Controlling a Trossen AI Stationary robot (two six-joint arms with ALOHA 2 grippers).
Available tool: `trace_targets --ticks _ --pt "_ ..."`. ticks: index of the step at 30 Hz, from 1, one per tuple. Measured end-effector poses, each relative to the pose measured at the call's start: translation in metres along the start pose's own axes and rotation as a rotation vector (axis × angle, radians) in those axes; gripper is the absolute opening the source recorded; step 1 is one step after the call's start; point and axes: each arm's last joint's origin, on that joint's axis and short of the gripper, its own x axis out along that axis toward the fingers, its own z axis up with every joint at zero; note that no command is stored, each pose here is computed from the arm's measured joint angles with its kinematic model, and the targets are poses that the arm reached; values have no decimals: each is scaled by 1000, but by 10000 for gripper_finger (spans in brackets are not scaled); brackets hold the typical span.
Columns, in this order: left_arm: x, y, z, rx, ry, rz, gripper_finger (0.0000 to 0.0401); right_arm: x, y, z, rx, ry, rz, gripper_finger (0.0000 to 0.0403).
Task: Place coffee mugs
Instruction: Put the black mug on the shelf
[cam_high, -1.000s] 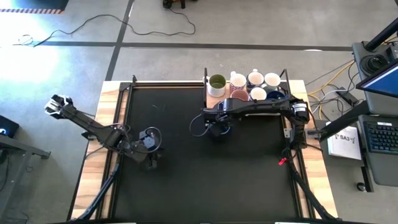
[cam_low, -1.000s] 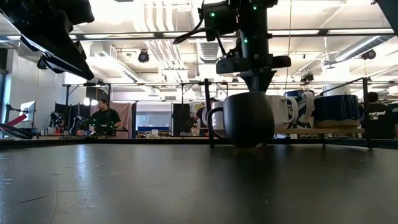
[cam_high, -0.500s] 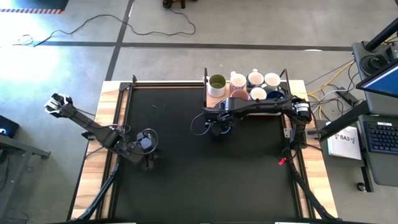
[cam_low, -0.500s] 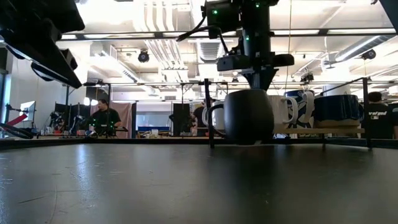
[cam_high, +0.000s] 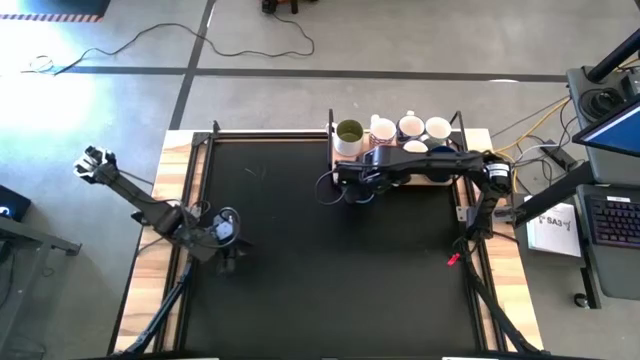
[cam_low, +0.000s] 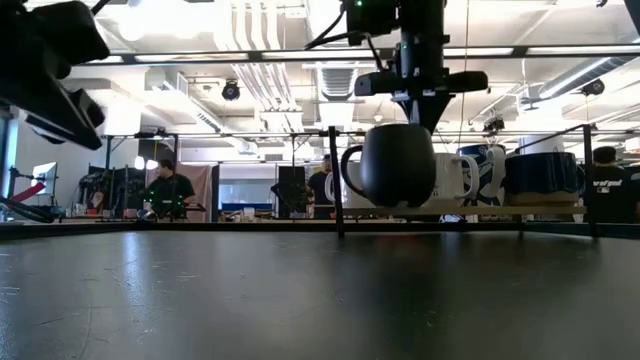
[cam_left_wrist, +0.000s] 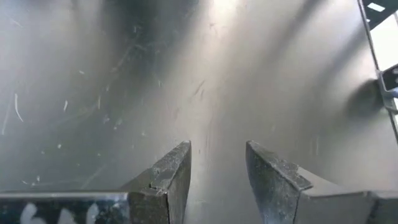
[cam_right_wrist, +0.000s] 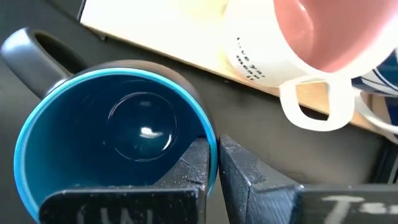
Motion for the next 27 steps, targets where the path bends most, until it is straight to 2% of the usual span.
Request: trace_targets --ticks 13,20,27 --pt "-13 8 -15 34 66 -62 135 0 -3 5 206 -26 -5 13" --pt "-15 9 -17 53 77 -62 135 3 -9 16 228 -74 -33 13" --pt "-15 9 -17 48 60 -44 135 5 -9 27 201 -100 12 13"
